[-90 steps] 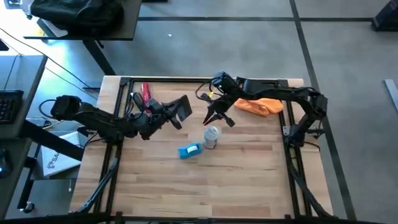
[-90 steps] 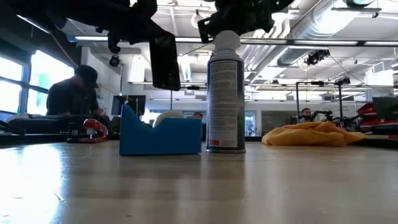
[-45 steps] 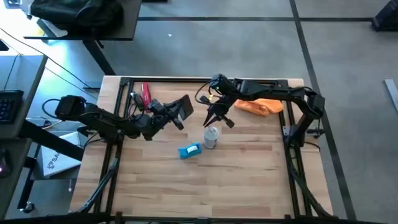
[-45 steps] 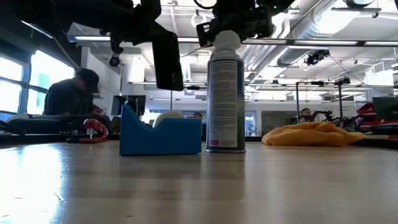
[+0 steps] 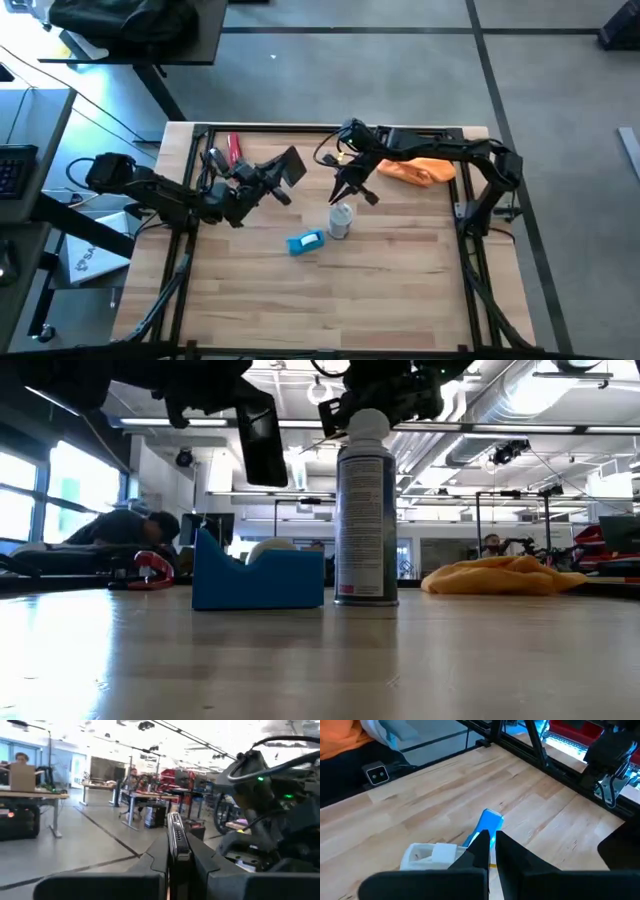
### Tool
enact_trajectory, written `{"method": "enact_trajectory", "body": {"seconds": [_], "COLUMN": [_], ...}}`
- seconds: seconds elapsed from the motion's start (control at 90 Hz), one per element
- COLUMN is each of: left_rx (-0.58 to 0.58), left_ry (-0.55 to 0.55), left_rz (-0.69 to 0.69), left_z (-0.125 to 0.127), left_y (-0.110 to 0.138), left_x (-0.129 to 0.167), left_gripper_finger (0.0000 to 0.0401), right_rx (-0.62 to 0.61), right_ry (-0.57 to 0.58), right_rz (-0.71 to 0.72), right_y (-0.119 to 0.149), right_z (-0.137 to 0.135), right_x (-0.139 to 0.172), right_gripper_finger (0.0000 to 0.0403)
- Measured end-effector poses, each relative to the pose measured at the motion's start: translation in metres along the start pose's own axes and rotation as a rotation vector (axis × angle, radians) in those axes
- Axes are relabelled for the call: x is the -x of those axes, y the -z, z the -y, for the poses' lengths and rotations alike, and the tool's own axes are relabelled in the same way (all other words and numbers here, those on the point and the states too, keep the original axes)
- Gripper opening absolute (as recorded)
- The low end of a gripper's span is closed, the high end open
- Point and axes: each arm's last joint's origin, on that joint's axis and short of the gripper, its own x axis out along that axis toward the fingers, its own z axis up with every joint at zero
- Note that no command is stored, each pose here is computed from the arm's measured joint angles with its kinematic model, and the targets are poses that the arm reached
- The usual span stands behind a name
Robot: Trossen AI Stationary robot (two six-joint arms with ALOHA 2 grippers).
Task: Apply microfiber cloth
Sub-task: Spray the back of the black cellphone using the white spray bottle
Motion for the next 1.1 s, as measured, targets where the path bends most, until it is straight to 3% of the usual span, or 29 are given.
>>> {"method": "enact_trajectory", "body": {"seconds": [0.1,0.356,0.6,0.911,1.1], "left_rx": [0.022,0.129,0.249,0.254,0.256], "left_ry": [0.081,0.125,0.007,0.045,0.009], "left_rz": [0.001,0.024,0.024,0.044,0.021], "left_z": [-0.004,-0.024,-0.041,-0.029,-0.019], "left_y": [0.003,0.006,0.033,0.059,0.071], "left_x": [-0.009,-0.032,-0.019,-0.013,-0.02], "left_gripper_finger": [0.0012,0.0012,0.0012,0.0012,0.0012], "right_rx": [0.001,-0.003,-0.017,-0.006,-0.013], "right_ry": [-0.003,-0.004,0.0,-0.002,0.012], "right_rz": [-0.002,-0.006,-0.017,-0.026,-0.057], "right_y": [-0.001,-0.002,-0.001,-0.001,0.0], "right_z": [-0.001,-0.002,-0.002,-0.003,-0.003], "right_x": [-0.002,-0.003,-0.003,-0.003,-0.003], "right_gripper_finger": [0.0,0.0,0.0,0.0,0.0]}}
